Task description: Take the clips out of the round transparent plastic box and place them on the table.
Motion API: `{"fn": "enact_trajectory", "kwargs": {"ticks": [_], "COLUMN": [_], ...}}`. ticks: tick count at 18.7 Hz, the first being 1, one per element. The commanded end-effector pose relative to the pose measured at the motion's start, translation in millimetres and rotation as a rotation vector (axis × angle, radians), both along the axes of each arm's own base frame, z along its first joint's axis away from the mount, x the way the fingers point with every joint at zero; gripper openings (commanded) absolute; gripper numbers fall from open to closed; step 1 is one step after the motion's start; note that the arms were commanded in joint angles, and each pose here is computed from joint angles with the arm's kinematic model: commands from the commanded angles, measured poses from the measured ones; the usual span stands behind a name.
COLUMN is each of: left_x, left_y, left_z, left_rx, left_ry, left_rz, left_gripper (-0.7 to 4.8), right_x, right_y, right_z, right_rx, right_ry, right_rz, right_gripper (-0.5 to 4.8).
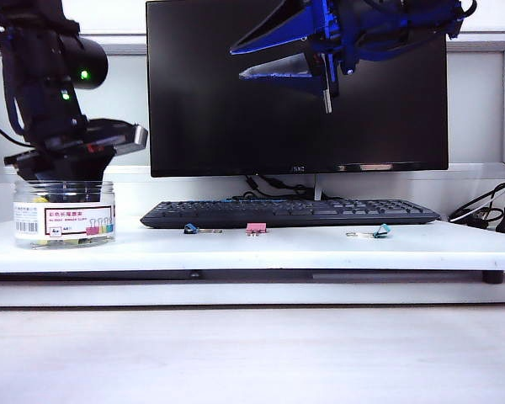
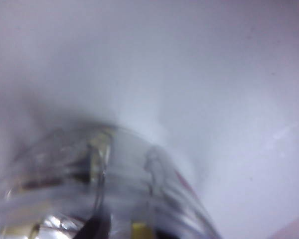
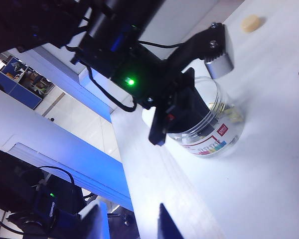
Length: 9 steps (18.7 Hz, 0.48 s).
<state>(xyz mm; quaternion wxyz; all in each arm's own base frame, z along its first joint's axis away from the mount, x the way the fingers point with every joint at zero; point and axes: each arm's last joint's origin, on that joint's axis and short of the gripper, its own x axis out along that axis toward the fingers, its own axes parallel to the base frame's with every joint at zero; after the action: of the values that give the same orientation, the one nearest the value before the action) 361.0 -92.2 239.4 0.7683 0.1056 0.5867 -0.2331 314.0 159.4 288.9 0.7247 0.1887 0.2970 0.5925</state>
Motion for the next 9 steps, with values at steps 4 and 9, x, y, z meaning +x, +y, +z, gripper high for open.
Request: {"fn": "enact_trajectory", "kwargs": {"ticks": [4,9], "left_x": [4.8,6.0], "left_y": [-1.1,-1.4], "left_z": [0.0,-0.2], "left_rx": [-0.016,-0.019], "left_ry": [-0.035,-0.046], "left_rz": [0.02,0.02], "left_gripper": [0.87,0.78], "right_x": [-0.4,-0.2], "right_y": [0.2,-0.1], "right_z": [3.4,3.6], "right_rx": [0.008,0.008], "right_ry": [-0.025,-0.027], "right_rz": [0.008,0.007], "right_gripper": [1.48,1.48]}}
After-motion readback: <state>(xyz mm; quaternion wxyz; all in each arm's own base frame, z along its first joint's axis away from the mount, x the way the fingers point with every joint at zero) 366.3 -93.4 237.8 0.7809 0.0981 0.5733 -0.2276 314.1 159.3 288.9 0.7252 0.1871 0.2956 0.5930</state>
